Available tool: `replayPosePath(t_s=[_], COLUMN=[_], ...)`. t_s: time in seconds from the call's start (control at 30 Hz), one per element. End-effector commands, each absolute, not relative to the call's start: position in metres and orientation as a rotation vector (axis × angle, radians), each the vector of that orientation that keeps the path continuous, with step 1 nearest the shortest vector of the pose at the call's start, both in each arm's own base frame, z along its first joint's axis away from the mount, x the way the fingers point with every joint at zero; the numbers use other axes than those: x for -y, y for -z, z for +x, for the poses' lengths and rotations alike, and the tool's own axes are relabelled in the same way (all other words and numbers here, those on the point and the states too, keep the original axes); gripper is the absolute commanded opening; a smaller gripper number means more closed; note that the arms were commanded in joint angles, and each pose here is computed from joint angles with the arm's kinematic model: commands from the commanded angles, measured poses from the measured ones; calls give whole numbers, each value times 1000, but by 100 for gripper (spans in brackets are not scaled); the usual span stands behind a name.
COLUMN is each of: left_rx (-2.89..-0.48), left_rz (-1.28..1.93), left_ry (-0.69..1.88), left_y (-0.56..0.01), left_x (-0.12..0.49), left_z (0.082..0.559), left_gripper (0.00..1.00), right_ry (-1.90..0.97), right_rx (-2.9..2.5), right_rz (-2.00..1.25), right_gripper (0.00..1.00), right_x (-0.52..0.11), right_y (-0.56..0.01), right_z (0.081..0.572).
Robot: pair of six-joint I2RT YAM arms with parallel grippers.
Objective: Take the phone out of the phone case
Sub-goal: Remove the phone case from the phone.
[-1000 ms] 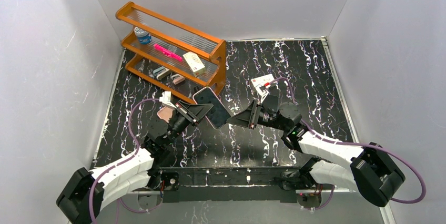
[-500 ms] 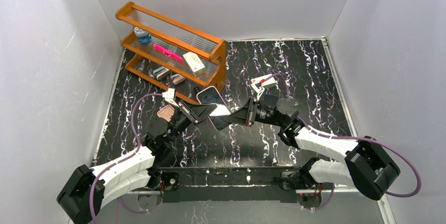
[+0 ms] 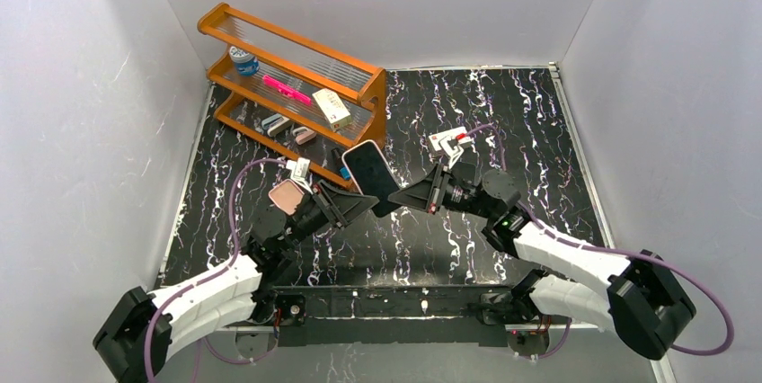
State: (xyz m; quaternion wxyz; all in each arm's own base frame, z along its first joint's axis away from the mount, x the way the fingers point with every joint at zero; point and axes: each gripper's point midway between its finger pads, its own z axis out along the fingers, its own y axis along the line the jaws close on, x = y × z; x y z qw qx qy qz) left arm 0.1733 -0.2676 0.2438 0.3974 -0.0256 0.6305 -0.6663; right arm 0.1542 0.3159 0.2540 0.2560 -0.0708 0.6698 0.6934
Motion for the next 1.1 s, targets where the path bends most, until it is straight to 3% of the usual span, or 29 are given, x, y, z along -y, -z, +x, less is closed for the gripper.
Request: replayPosePath(t_s=[0.0,0.3,1.07], left_rx=[-1550,-1612,-1640], left_rz=[-7,0,0], left_ry=[1635,1589,1595], left_y=[-248,-231,-223], left_x=[260,258,259], left_z=[169,168,166], left_gripper=[58,64,63], right_ry=[-1882,-1893,-1896], right_rx=[-1636,-1618,-1591], right_rz=[-185,-181,-177], right_gripper=[1,1,1], right_x=[-304,-302,-300], right_y=[-297,-305,-309], right_z=[158,156,155])
